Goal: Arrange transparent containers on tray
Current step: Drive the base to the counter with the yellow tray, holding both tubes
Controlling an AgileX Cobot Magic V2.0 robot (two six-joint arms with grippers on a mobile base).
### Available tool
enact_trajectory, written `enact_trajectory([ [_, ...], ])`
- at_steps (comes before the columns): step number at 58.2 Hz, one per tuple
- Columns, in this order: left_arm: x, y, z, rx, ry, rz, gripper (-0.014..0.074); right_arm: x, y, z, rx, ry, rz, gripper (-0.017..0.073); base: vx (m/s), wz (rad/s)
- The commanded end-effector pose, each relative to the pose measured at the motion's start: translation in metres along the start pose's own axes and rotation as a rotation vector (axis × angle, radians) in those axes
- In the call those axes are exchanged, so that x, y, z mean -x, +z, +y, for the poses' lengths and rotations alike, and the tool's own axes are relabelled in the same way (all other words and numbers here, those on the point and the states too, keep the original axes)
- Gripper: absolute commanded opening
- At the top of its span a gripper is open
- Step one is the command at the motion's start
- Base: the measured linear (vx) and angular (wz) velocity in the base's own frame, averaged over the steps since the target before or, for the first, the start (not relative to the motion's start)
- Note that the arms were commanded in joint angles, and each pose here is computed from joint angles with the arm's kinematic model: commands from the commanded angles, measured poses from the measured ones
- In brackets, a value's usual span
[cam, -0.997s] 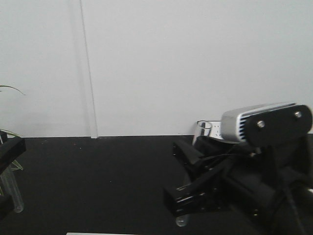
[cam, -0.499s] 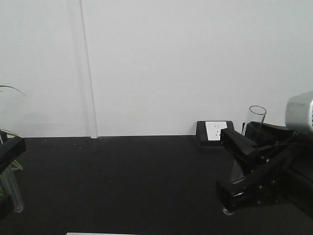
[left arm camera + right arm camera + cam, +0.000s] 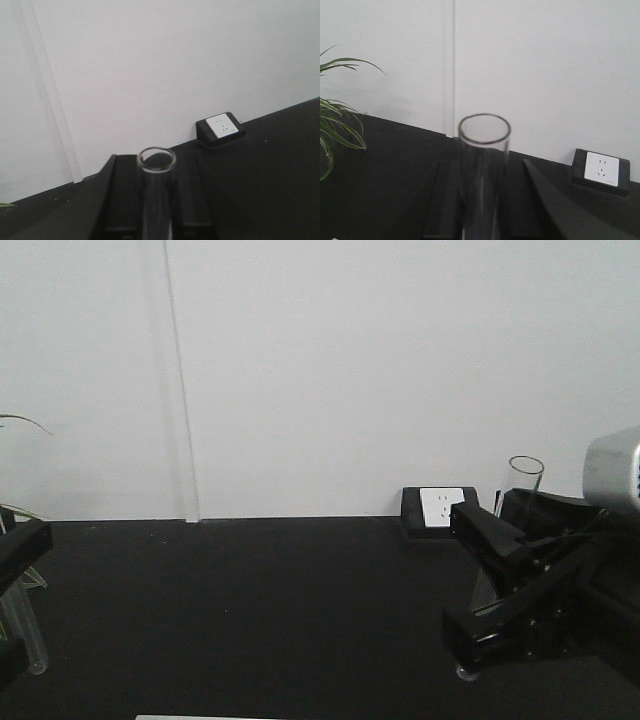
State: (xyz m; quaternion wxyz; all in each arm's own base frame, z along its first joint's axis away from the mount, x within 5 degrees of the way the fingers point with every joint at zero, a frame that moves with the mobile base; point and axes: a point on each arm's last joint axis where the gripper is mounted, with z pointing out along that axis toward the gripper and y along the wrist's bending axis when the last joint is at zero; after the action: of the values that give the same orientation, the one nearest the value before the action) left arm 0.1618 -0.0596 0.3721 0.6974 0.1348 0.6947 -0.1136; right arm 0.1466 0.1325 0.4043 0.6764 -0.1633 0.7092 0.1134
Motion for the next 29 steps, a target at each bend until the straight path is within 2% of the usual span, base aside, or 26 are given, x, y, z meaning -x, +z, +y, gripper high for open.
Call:
enact_trajectory([
  [1,0.0205,-0.0032,-0.0011,-0.011,-0.011,-0.125,0.0083,0.0123,-0.0036,-0.0012,0.021,0.034,-0.028,0.017,0.0,0.0],
  [29,0.0205,-0.0032,-0.0011,-0.011,-0.01,-0.125,0.0083,0.0123,-0.0036,-0.0012,0.021,0.034,-0.028,0.017,0.0,0.0],
])
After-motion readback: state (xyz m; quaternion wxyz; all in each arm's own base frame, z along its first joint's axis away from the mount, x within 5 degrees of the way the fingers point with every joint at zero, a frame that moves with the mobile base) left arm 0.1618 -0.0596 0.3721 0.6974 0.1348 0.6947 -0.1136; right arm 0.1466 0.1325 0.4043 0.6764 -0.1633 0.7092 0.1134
